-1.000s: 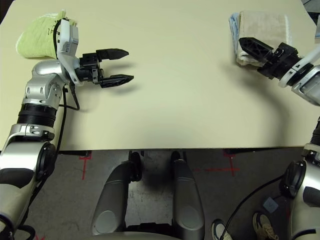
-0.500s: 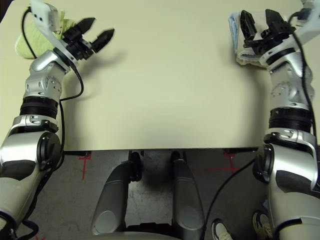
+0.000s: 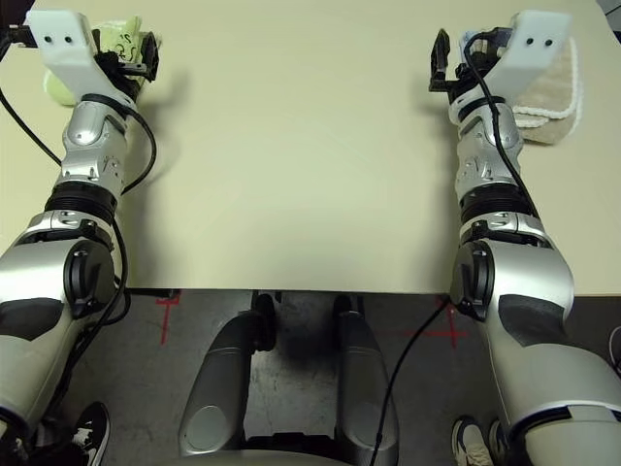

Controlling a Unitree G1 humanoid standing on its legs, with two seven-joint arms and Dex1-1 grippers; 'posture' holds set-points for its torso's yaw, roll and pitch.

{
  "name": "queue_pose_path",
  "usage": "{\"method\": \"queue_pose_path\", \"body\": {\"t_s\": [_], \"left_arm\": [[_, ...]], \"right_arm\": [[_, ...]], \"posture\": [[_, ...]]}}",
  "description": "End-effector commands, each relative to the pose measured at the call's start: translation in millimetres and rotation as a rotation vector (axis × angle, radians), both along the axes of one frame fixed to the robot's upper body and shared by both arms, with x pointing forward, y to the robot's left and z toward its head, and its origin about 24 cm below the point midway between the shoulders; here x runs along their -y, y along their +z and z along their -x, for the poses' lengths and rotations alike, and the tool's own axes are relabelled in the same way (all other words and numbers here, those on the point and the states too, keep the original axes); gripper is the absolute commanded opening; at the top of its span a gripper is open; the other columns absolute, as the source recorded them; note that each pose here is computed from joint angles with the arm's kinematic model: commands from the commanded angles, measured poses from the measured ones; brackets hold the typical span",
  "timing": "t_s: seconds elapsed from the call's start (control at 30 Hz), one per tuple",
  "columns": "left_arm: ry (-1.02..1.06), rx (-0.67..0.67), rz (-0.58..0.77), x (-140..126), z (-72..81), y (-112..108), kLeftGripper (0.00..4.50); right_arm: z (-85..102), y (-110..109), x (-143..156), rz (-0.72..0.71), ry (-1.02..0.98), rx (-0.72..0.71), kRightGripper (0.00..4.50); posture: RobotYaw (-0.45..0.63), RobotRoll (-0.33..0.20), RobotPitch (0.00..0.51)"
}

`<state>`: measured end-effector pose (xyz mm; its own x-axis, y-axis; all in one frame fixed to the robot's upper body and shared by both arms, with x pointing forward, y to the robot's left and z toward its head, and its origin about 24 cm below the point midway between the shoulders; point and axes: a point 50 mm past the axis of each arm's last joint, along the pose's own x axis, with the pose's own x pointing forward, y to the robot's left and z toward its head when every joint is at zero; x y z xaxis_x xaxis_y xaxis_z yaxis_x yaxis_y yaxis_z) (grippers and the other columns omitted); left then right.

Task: Fold the towel and set it aside.

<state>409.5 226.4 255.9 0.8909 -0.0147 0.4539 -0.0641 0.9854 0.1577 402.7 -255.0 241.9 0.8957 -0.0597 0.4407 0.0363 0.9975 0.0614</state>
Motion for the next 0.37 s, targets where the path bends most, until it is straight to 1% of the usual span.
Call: {"method": "queue_pose_path", "body": {"t_s": [0.03, 0.13, 0.37], "left_arm": [[-0.026, -0.029, -0.046, 1.6, -1.0, -4.5, 4.5], [-0.023, -0.047, -0.049, -0.9, -0.9, -9.1, 4.5], [-0.003, -0.056, -0.043, -5.2, -0.5, -11.6, 4.5]], "right_arm": [[2.8, -4.9, 13.1, -0.021, -0.022, -0.026, 4.49], [2.9, -6.7, 13.1, -0.028, -0.015, -0.03, 4.49], [0.9, -6.9, 6.0, -0.006, 0.03, -0.04, 4.49]], "posture": [[0.04, 0.0, 0.34], [0.03, 0.0, 0.34], [0.02, 0.0, 0.34]]}}
